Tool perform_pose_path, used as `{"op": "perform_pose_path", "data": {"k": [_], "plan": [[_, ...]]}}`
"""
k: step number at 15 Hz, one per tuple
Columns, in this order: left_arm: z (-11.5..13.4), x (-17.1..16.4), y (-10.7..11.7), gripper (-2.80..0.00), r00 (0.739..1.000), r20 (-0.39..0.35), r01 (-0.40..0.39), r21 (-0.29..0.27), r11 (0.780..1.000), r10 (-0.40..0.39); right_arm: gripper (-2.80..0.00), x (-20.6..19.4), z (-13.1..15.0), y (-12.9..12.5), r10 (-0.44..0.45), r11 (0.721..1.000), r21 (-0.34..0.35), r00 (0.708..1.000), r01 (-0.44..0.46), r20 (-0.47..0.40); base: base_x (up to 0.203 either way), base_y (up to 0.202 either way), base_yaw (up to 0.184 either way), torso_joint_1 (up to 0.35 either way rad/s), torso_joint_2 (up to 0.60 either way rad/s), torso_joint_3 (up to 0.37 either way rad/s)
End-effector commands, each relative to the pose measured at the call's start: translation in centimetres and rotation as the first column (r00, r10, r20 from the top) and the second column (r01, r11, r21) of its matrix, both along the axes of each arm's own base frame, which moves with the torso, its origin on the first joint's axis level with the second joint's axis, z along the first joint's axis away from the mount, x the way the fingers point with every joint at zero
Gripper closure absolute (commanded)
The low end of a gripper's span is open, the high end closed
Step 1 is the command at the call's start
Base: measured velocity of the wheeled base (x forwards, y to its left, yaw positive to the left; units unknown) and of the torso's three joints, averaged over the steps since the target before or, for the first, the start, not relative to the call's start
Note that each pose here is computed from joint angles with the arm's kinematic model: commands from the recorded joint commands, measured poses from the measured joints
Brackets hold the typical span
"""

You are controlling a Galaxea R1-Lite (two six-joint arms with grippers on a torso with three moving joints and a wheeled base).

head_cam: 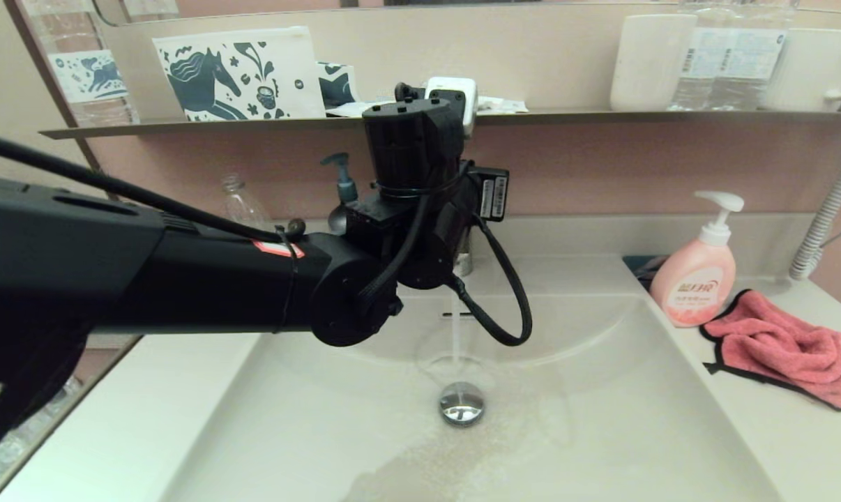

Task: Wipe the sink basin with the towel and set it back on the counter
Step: Turn on the faucet, then turn off the faucet

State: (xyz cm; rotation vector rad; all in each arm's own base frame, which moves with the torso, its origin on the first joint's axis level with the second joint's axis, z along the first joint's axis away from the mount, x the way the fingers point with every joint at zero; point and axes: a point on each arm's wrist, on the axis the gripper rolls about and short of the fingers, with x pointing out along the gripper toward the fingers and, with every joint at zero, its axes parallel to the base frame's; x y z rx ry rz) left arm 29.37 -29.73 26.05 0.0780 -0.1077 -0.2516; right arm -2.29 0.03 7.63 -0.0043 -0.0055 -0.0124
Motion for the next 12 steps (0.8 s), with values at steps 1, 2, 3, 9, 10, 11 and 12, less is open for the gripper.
{"op": "perform_pose_path", "data": {"k": [1, 2, 3, 9, 10, 11, 12], "plan": [[0.4, 0.6, -0.4, 0.00, 1.000, 0.021, 0.000, -0.008, 1.000, 0.000, 0.00, 0.0, 0.0, 0.0, 0.000, 1.000, 0.000, 1.000, 0.000, -0.001, 0.000, 0.000, 0.000, 0.000, 0.00, 0.000], [0.5, 0.8, -0.6, 0.00, 0.999, 0.032, 0.001, 0.010, 1.000, -0.001, 0.00, 0.0, 0.0, 0.0, 0.000, 1.000, 0.000, 1.000, 0.000, -0.001, 0.000, 0.000, 0.000, 0.000, 0.00, 0.000], [0.3, 0.9, -0.8, 0.00, 0.999, 0.034, 0.008, 0.019, 1.000, -0.009, 0.00, 0.0, 0.0, 0.0, 0.000, 1.000, 0.000, 1.000, 0.000, -0.001, 0.000, 0.000, 0.000, 0.000, 0.00, 0.000], [-0.3, 1.9, -1.3, 0.00, 0.999, 0.040, 0.023, 0.044, 0.999, -0.024, 0.00, 0.0, 0.0, 0.0, 0.000, 1.000, 0.000, 1.000, 0.000, -0.001, 0.000, 0.000, 0.000, 0.000, 0.00, 0.000], [-0.4, 2.0, -1.3, 0.00, 0.999, 0.041, 0.023, 0.052, 0.998, -0.025, 0.00, 0.0, 0.0, 0.0, 0.000, 1.000, 0.000, 1.000, 0.000, -0.001, 0.000, 0.000, 0.000, 0.000, 0.00, 0.000], [-0.7, 2.1, -1.5, 0.00, 0.999, 0.037, 0.023, 0.056, 0.998, -0.025, 0.00, 0.0, 0.0, 0.0, 0.000, 1.000, 0.000, 1.000, 0.000, -0.001, 0.000, 0.000, 0.000, 0.000, 0.00, 0.000], [-0.9, 2.3, -1.5, 0.00, 0.999, 0.034, 0.022, 0.060, 0.998, -0.024, 0.00, 0.0, 0.0, 0.0, 0.000, 1.000, 0.000, 1.000, 0.000, -0.001, 0.000, 0.000, 0.000, 0.000, 0.00, 0.000]]}}
